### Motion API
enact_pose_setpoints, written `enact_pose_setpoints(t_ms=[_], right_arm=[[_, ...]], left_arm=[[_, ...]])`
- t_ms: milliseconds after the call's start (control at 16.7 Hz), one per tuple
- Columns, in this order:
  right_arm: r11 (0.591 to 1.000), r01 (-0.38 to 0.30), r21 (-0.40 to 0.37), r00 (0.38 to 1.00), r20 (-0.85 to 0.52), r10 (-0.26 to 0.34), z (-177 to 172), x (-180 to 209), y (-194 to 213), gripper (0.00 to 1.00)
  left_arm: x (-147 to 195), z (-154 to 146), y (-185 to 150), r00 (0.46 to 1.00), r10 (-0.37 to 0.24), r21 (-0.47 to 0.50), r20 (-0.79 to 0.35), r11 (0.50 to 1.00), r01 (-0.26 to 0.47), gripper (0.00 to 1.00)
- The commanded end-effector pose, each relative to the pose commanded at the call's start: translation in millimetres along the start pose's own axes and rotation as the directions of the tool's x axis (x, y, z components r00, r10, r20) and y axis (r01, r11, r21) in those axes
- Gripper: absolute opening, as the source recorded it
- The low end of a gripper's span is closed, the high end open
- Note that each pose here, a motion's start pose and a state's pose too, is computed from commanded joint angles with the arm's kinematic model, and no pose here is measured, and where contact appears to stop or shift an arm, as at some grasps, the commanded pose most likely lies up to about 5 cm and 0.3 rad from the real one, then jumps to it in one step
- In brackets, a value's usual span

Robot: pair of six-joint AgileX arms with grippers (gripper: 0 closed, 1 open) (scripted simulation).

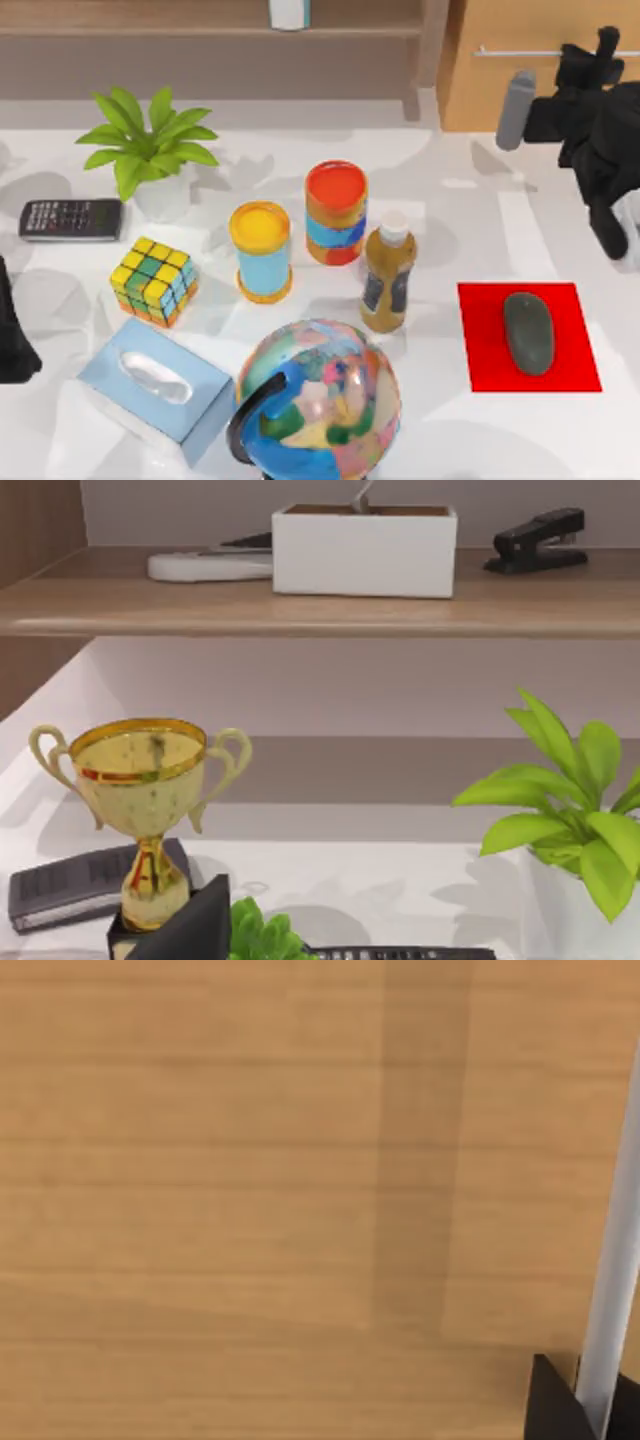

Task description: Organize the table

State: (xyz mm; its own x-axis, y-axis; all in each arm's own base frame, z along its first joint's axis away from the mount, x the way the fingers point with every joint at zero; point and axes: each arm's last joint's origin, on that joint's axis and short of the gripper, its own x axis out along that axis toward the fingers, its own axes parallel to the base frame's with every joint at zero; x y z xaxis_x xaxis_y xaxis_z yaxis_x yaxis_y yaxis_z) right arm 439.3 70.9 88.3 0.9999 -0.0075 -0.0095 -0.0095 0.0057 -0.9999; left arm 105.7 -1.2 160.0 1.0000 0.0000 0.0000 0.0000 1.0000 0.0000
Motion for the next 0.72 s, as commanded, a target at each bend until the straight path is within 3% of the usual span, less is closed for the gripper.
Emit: enact_pose_setpoints(t_ms=[600, 720], right_arm=[[1.000, 0.000, 0.000, 1.000, 0.000, 0.000, 0.0, 0.0, 0.0, 0.98], [1.000, 0.000, 0.000, 1.000, 0.000, 0.000, 0.0, 0.0, 0.0, 1.00]], left_arm=[[0.0, 0.0, 0.0, 1.000, 0.000, 0.000, 0.000, 1.000, 0.000, 1.00], [0.0, 0.0, 0.0, 1.000, 0.000, 0.000, 0.000, 1.000, 0.000, 1.00]])
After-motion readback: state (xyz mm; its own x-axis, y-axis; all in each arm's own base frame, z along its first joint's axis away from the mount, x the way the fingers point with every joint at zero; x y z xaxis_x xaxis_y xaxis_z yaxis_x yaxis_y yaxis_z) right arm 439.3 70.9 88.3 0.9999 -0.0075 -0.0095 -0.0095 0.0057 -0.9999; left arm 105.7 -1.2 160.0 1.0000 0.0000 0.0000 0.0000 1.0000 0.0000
